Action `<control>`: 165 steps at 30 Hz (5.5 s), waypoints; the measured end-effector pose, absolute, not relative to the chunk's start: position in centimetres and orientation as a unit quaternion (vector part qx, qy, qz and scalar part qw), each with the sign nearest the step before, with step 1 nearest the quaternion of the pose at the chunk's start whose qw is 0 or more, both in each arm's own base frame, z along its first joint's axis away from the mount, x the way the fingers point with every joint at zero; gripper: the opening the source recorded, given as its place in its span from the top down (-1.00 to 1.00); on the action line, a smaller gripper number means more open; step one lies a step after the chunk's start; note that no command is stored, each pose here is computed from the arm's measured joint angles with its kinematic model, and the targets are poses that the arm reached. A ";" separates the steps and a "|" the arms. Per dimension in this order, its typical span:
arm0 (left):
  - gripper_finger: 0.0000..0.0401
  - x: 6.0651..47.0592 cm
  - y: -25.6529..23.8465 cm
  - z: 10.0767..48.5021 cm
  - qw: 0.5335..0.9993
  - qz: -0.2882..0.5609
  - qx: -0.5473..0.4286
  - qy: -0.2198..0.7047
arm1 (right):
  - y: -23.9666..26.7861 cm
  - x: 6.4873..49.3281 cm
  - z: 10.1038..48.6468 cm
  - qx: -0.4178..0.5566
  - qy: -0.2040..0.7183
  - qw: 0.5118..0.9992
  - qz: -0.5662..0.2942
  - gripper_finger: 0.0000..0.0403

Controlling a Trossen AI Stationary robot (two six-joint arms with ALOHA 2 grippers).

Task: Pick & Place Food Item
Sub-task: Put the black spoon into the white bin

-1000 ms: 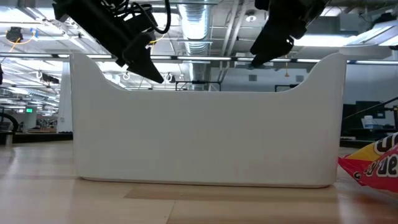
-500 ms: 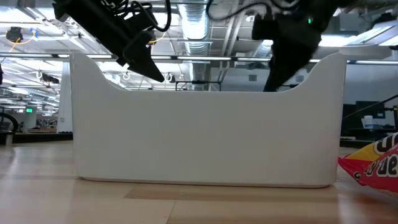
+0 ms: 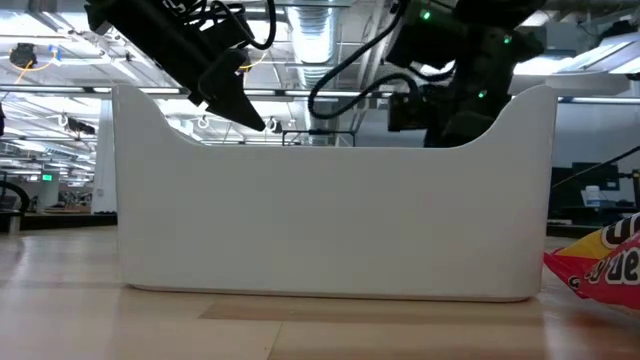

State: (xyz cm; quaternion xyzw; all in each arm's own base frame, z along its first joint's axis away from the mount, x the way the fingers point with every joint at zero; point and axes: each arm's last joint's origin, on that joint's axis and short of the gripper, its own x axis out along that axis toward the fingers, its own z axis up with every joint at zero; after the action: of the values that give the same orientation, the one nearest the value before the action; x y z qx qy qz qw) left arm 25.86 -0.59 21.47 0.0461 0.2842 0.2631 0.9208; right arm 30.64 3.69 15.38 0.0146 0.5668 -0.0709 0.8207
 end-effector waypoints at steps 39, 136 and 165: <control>0.99 25.9 -0.6 21.6 0.923 0.263 0.043 0.277 | 2.5 31.4 14.4 0.039 0.571 0.819 -0.041 0.22; 0.99 26.0 -0.6 21.7 0.924 0.263 0.041 0.274 | 2.3 29.4 18.1 0.022 0.507 0.860 -0.056 0.99; 0.99 26.1 -0.6 21.8 0.927 0.264 0.037 0.263 | 10.8 28.3 27.2 -0.056 0.185 0.976 0.098 0.98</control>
State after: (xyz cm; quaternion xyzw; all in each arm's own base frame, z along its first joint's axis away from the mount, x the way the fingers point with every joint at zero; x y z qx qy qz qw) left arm 26.12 -0.62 21.83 0.0365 0.2630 0.2637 0.9273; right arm 28.30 10.76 27.18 -0.0563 0.1852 0.0981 0.9762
